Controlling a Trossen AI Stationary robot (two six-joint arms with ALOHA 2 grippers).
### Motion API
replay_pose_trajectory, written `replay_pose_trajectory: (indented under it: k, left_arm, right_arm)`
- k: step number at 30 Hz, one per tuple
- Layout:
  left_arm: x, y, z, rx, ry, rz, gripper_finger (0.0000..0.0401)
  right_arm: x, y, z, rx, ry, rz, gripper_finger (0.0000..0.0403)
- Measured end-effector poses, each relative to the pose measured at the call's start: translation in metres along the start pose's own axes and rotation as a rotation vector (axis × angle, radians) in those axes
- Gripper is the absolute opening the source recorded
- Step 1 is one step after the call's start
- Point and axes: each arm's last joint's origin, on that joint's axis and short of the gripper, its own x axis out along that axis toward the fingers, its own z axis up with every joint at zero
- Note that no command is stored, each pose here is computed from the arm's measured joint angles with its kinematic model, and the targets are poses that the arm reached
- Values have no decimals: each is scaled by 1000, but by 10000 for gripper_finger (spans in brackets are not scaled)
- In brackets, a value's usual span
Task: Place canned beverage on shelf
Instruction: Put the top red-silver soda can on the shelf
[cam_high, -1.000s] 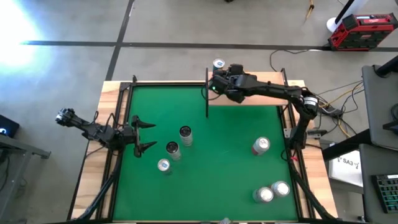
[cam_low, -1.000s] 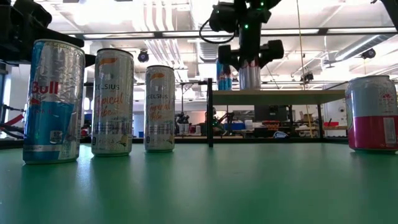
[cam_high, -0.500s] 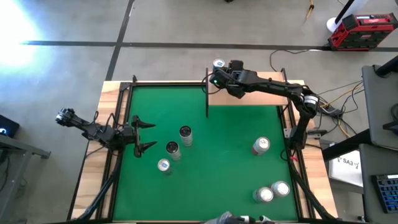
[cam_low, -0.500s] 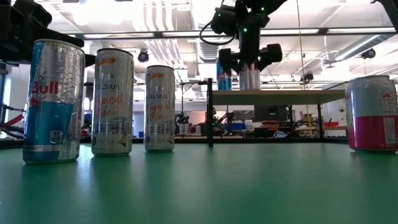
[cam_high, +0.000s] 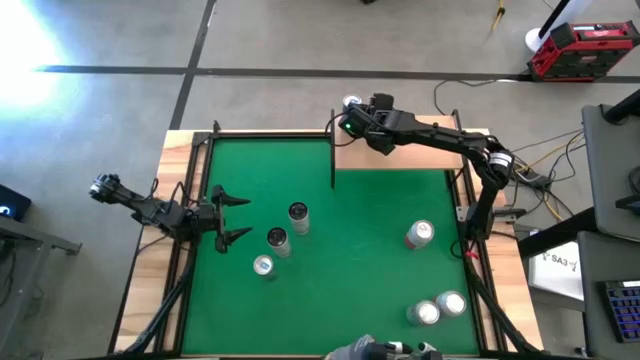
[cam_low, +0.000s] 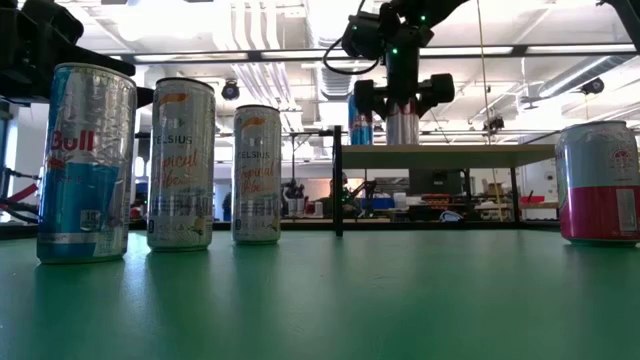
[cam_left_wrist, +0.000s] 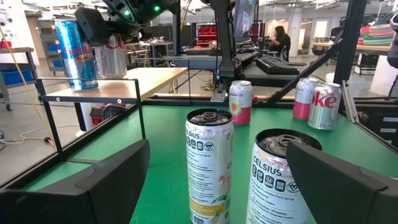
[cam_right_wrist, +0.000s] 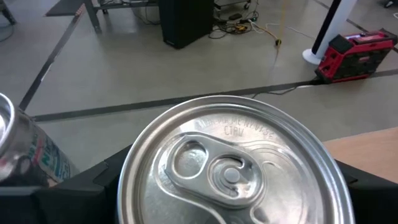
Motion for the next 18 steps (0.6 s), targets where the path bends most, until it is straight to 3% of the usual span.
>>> replay_pose_trajectory:
  k: [18]
  left_arm:
    - [0, 0, 0, 0, 0, 0, 361]
  right_arm:
    - [4, -2, -7, -19, 16, -7, 295]
